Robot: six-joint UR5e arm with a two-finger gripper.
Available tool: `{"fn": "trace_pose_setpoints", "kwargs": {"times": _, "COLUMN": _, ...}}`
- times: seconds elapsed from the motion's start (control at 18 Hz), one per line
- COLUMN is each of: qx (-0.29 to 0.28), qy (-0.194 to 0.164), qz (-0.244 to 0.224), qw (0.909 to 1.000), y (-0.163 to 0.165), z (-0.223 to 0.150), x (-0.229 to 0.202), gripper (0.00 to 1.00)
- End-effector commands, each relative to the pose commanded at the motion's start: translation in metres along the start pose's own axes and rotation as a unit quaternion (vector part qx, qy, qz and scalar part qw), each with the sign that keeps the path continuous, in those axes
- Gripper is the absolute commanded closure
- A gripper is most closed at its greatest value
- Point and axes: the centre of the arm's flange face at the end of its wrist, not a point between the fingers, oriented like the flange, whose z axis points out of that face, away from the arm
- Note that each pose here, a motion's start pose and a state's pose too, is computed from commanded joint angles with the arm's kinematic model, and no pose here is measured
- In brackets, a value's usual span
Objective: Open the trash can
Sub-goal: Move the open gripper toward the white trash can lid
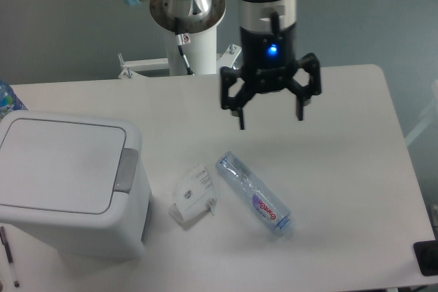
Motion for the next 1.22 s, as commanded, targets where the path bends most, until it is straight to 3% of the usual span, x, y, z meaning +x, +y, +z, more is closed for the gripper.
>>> {"fn": "trace_pose_setpoints", "kwargs": {"times": 0.28, "qx": 0.002, "qy": 0.003, "qz": -0.007, "qw": 1.0000, "y": 0.001, "z": -0.001, "x": -0.004, "gripper": 0.00}}
{"fn": "trace_pose_setpoints", "kwargs": {"times": 0.5, "qx": 0.008, "qy": 0.006, "qz": -0.077, "qw": 0.9970, "y": 0.002, "z": -0.002, "x": -0.018, "gripper": 0.00}}
{"fn": "trace_pose_setpoints", "kwargs": {"times": 0.72, "qx": 0.019, "qy": 0.032, "qz": -0.090, "qw": 0.9952, "y": 0.001, "z": -0.003, "x": -0.025, "gripper": 0.00}}
{"fn": "trace_pose_setpoints", "kwargs": {"times": 1.06, "qx": 0.014, "qy": 0.036, "qz": -0.092, "qw": 0.9950, "y": -0.002, "z": 0.006, "x": -0.022, "gripper": 0.00}}
{"fn": "trace_pose_setpoints", "kwargs": {"times": 1.22, "qx": 0.004, "qy": 0.040, "qz": -0.120, "qw": 0.9920, "y": -0.002, "z": 0.017, "x": -0.022, "gripper": 0.00}}
